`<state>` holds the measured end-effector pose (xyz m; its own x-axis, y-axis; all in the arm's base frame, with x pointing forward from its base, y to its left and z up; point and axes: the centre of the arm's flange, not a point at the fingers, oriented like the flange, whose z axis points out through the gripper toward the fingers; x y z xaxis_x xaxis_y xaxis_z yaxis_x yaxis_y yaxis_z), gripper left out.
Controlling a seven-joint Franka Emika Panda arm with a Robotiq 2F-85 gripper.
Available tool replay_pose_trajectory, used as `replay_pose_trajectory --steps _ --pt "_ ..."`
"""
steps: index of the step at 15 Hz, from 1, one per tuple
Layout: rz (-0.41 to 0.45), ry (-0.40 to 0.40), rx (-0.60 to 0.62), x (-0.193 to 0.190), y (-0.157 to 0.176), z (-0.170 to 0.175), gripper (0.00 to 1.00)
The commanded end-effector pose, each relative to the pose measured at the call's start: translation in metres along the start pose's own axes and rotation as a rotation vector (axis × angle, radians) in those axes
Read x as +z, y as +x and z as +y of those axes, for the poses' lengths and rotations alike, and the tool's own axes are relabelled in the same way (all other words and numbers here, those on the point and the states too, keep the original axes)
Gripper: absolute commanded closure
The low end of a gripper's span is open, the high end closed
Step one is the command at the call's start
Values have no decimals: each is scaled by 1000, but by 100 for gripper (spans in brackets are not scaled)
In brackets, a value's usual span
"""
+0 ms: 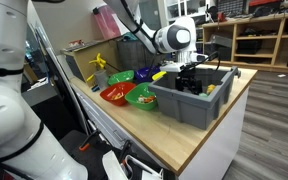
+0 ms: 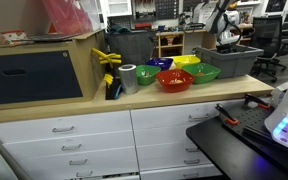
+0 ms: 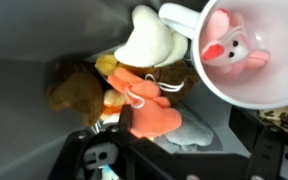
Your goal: Move two items from the grey object to the green bowl
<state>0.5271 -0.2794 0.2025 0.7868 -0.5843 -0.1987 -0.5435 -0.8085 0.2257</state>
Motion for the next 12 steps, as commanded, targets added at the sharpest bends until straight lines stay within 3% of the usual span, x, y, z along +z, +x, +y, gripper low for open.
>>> replay_pose_trajectory --steps 1,3,11,12 --pt "5 -11 -14 -2 -21 0 25" --pt "-3 -5 -9 -2 -22 -3 32" --pt "-7 22 7 -13 -24 -16 94" --pt "-8 25 7 -14 -24 -18 98"
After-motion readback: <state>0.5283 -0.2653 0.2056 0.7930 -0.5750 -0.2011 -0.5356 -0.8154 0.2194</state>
